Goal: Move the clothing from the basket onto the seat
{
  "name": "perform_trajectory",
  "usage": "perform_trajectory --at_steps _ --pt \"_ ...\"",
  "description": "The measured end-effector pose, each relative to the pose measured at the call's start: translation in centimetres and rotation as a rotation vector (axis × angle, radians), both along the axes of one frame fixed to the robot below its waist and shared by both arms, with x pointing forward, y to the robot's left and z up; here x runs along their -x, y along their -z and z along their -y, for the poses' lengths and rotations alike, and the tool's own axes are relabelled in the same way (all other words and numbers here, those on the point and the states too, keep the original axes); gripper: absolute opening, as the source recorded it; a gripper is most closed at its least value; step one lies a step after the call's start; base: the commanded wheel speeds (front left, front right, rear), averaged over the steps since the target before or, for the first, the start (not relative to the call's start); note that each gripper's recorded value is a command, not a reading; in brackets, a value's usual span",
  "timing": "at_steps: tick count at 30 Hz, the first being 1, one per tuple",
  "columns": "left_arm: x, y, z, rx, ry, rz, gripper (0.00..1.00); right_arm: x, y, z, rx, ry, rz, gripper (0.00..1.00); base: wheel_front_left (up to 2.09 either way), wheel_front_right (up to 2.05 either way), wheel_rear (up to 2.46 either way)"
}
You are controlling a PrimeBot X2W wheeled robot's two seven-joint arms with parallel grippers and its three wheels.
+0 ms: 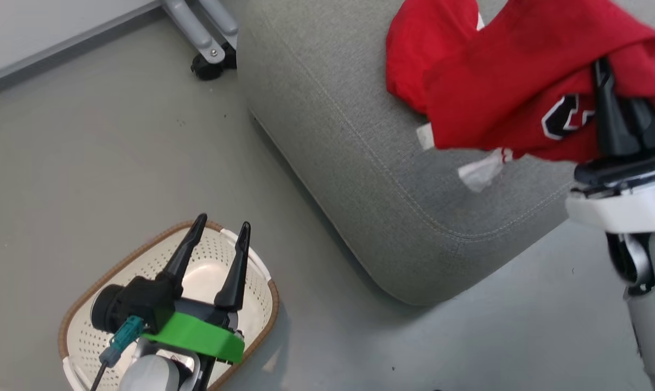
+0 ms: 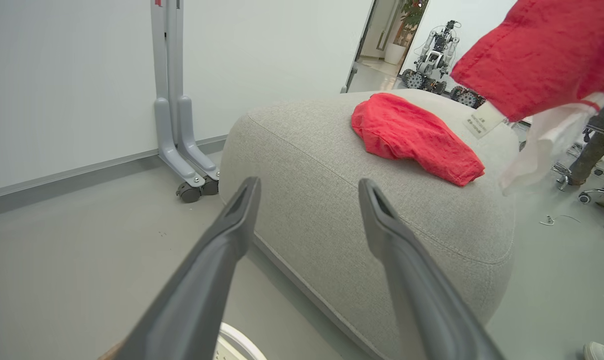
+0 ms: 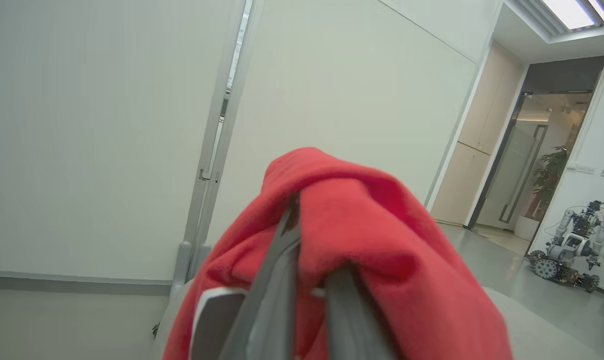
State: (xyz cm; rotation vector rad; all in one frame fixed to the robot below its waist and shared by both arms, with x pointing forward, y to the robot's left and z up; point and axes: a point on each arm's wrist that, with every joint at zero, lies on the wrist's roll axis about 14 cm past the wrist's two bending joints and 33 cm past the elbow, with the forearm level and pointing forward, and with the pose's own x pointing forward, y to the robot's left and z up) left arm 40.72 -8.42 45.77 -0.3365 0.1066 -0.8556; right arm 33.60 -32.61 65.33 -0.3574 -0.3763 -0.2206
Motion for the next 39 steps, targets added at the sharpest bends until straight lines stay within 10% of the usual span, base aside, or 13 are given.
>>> perform_trajectory --at_steps 17,39 --pt "-5.2 5.3 -2.5 0.029 -0.051 -0.073 1.0 -14.0 -3.7 4.6 0.142 0.03 0.034 0.0 0.0 0.0 0.0" --pt "-5.9 12.8 -6.6 -0.057 -0.126 -0.202 1.0 -16.9 23.2 9.2 -0.189 0.189 -0.625 0.0 0.0 0.0 0.0"
